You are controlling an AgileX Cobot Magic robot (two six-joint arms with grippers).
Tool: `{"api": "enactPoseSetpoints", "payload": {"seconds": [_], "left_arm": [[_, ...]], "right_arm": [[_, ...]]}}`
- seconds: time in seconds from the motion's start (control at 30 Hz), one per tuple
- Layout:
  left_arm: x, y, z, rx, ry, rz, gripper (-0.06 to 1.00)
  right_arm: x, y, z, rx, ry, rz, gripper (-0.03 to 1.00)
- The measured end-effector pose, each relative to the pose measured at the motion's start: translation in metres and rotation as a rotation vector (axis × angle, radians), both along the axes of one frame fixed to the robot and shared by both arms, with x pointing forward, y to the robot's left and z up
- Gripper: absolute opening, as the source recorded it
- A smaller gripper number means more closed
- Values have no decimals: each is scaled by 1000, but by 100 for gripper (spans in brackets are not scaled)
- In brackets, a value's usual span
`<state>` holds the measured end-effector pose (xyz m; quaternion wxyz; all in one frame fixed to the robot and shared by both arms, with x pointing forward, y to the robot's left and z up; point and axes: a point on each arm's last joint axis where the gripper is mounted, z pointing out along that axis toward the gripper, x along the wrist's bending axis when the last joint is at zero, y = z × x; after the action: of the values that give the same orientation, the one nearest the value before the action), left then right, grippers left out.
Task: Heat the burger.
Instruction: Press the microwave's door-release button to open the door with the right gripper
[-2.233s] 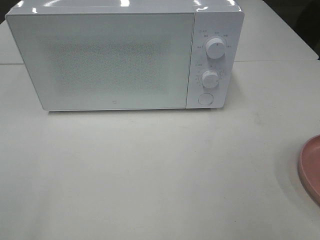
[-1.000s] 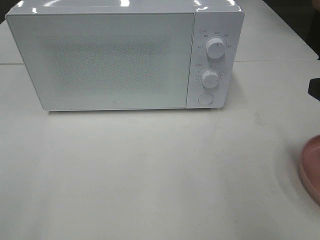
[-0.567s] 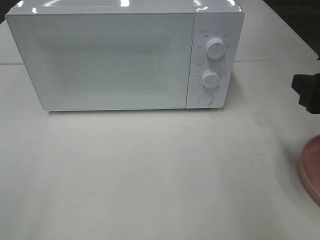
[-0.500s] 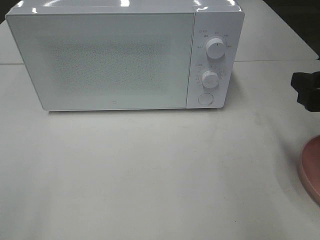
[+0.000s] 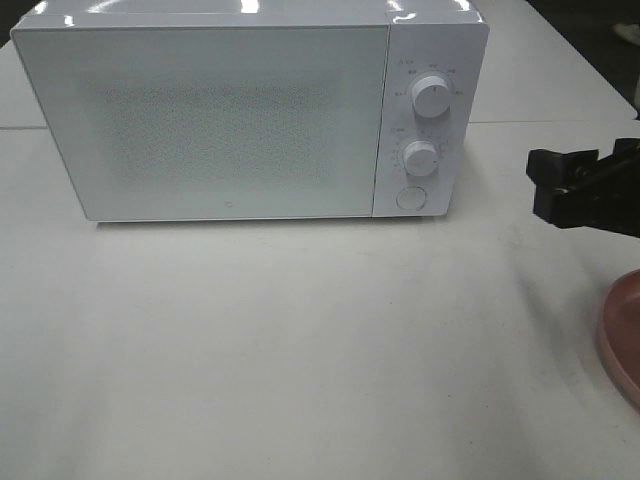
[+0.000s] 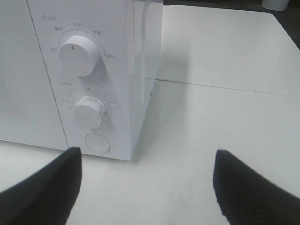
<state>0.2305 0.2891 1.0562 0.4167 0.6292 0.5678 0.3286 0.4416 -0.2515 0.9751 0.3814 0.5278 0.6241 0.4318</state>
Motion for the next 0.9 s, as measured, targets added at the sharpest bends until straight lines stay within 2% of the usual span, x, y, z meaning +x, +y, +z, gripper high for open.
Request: {"api": "enactPoseSetpoints", "payload": {"seconds": [0.5,0.9], "left_arm": [[0,0,0,0,0,0,98],[0,0,0,0,0,0,98]], "right_arm": [[-4,49,-24,-38,-41,-43,75],[-15,69,-46,-67,12,-58,75]]}}
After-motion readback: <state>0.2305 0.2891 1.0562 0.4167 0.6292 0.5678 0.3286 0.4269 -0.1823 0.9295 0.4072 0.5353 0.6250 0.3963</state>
